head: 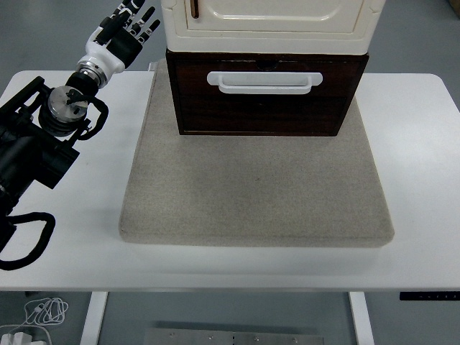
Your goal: Open the drawer under the combination cabinet
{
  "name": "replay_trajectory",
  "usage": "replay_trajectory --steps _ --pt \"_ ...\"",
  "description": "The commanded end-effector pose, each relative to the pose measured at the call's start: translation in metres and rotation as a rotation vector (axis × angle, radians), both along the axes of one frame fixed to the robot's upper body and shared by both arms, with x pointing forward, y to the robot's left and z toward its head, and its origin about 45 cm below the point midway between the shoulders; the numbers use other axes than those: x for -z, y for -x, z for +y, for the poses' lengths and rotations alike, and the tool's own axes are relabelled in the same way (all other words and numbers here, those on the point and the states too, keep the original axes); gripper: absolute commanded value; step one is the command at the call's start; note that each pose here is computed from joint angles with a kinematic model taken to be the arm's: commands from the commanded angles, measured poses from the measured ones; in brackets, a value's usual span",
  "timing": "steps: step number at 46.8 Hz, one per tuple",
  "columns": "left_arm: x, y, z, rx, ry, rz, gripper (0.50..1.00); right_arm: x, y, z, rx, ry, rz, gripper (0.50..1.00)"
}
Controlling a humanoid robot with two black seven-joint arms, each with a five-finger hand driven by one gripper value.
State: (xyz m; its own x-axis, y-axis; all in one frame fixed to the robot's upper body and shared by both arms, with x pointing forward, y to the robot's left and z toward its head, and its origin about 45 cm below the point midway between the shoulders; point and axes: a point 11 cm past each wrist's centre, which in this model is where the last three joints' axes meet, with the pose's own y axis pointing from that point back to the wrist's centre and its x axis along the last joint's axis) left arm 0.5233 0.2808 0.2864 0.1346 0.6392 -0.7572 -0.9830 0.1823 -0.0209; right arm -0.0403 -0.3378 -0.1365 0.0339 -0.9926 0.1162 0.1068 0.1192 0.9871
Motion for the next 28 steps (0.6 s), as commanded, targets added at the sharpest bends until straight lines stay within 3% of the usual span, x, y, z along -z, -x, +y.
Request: replay_trajectory --steps 1,28 --pt "0.0005 0.0001 0.0002 -0.001 0.000 0.002 1.000 0.0000 0.0000 0.0000 0.000 0.000 0.000 0.928" --pt "-0.0037 -0.0007 0.0090 -0.013 0.000 -0.005 1.000 0.0000 0.0000 0.0000 0.000 0.000 0.000 0.928"
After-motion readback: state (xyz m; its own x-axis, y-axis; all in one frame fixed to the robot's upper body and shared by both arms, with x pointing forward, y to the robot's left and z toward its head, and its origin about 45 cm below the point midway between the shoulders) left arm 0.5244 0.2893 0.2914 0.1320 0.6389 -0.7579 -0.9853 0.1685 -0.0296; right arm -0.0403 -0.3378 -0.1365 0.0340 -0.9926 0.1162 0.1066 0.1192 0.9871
